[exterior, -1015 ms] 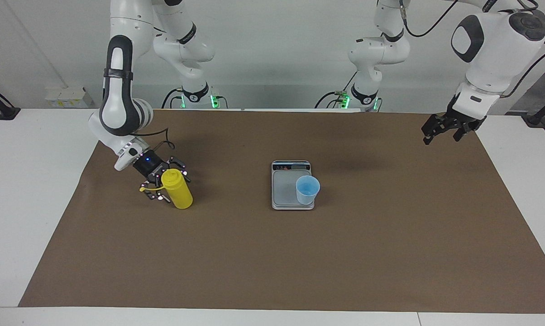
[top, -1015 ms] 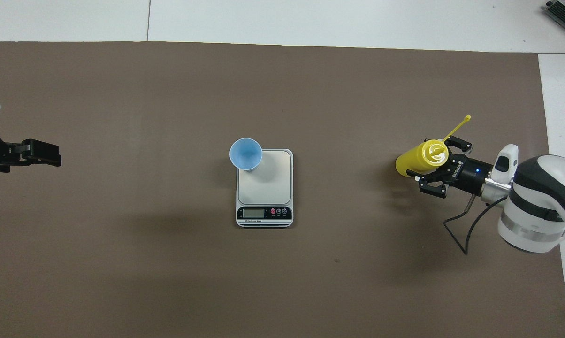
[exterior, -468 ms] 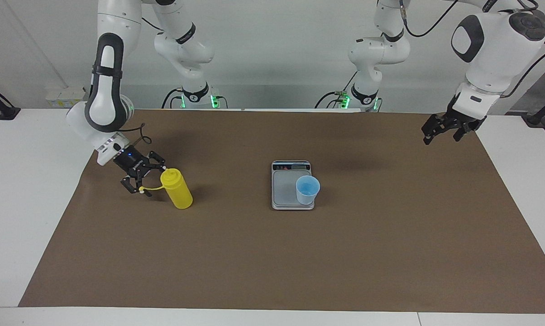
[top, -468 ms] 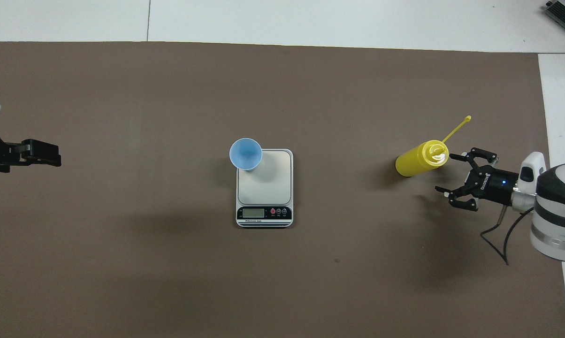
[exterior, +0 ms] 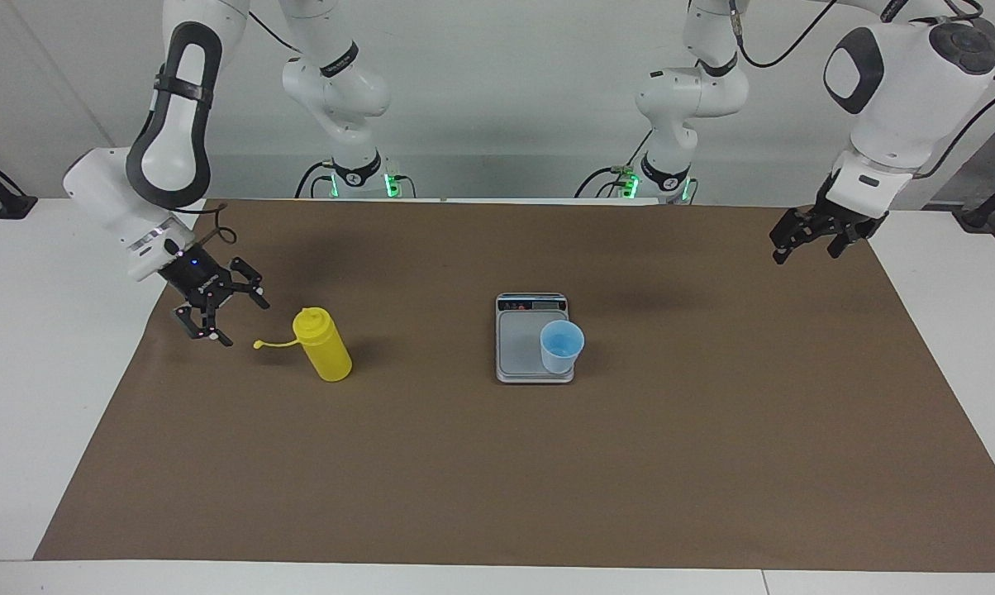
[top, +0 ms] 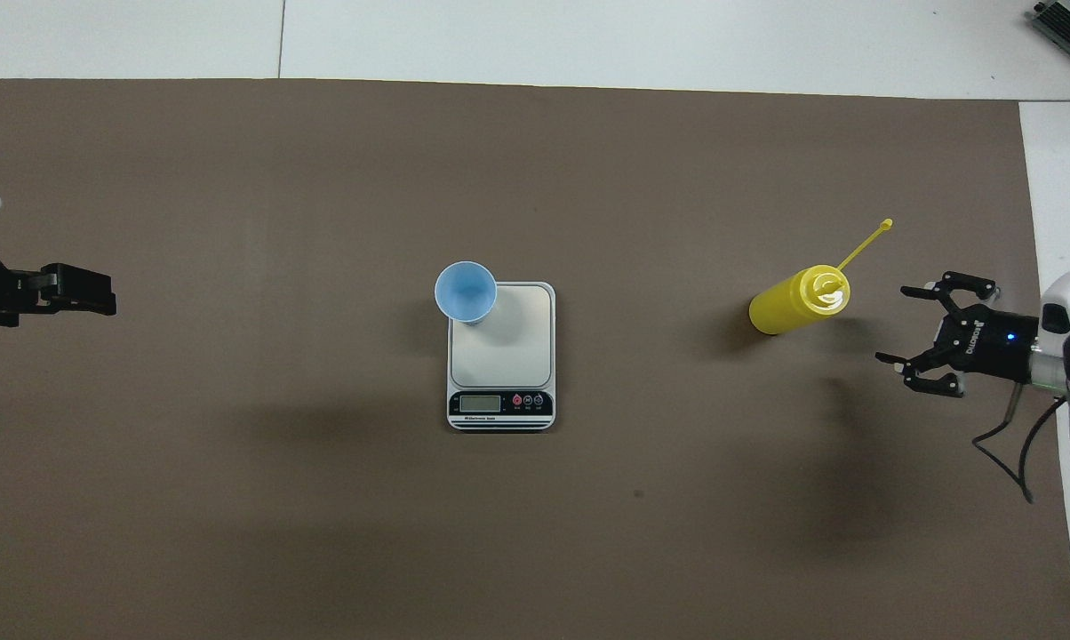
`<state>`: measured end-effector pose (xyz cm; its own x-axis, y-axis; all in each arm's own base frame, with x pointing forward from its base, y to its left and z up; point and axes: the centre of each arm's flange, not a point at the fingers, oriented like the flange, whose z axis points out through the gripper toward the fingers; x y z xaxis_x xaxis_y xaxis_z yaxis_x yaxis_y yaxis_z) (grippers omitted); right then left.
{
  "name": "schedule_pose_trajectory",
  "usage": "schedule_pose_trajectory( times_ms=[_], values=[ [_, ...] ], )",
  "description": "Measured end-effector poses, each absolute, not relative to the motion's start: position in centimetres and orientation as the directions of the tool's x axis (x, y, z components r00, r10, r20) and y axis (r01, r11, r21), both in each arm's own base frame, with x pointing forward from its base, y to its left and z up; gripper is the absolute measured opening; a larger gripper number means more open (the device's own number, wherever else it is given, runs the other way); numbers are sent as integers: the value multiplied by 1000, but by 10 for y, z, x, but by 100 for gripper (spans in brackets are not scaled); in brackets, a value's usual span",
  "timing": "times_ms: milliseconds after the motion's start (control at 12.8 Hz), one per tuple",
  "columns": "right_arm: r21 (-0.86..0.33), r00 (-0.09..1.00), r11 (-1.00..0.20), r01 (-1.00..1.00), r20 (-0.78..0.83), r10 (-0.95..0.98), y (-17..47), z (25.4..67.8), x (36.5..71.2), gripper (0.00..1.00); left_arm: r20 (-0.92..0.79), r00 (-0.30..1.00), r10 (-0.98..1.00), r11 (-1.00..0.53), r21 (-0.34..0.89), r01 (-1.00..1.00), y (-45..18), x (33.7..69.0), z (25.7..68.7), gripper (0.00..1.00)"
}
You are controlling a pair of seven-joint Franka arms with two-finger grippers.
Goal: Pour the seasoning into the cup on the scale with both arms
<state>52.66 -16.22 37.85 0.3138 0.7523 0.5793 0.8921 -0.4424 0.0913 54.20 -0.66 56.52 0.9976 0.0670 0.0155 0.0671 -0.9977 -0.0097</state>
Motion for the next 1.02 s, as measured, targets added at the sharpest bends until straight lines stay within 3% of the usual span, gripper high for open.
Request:
schedule_pose_trajectory(
  times_ms=[468, 703, 1015],
  values=[
    [-42, 615, -645, 763, 357, 704, -128, 466, 521, 100, 15, 998, 67, -998, -10, 67, -7, 542, 565, 100],
    [-92, 783, -792, 603, 256, 567, -90, 504, 520, 100, 15, 998, 67, -998, -10, 67, -7, 542, 565, 100],
    [-100, 926, -932, 347, 195, 324, -38, 563, 534, 100, 29, 997, 68, -998, -9, 68, -6, 541, 572, 100]
  ],
)
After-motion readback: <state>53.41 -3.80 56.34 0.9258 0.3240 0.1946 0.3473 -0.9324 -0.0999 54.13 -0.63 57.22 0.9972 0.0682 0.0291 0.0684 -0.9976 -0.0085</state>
